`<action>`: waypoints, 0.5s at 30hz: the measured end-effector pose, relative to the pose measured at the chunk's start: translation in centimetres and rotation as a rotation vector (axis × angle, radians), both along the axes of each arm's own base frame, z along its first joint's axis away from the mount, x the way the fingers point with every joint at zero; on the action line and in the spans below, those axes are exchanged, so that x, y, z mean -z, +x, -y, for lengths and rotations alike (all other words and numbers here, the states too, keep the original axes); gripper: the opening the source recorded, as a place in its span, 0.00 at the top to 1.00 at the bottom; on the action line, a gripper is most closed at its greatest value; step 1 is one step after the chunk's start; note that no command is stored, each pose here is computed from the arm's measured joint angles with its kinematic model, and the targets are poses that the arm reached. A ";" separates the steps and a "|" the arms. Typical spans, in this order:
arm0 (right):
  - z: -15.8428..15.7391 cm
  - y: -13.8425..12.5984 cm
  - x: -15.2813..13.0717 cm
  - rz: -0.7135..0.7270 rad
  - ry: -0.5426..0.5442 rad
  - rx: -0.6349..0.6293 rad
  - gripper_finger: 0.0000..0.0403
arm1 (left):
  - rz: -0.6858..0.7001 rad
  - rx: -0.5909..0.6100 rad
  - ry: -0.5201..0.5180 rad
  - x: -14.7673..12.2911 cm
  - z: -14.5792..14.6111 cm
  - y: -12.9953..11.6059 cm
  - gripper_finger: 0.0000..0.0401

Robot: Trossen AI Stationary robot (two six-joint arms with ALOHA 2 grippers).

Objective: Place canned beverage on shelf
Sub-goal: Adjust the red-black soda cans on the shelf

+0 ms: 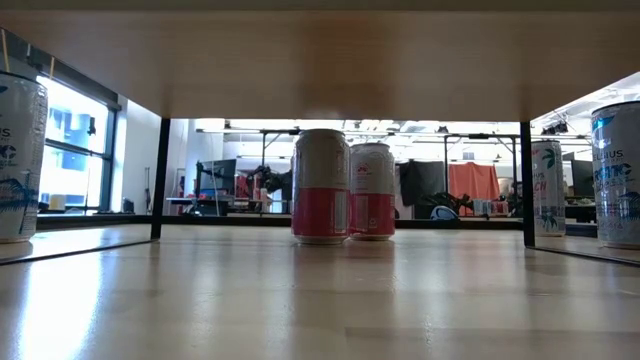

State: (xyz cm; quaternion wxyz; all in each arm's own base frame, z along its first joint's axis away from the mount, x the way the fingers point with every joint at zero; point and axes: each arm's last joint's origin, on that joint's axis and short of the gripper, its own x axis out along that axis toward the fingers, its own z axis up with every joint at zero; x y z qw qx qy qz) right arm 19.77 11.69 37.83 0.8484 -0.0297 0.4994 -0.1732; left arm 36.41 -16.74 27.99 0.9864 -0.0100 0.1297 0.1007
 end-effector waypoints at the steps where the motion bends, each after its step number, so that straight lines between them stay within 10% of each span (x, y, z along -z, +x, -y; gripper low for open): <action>1: -0.2 -0.1 -0.4 0.018 0.010 -0.009 1.00 | 0.002 -0.008 -0.013 0.2 -0.1 0.2 0.37; 15: -6.0 -2.0 1.3 0.075 0.271 -0.117 1.00 | 0.017 -0.020 -0.029 4.4 1.0 2.6 0.37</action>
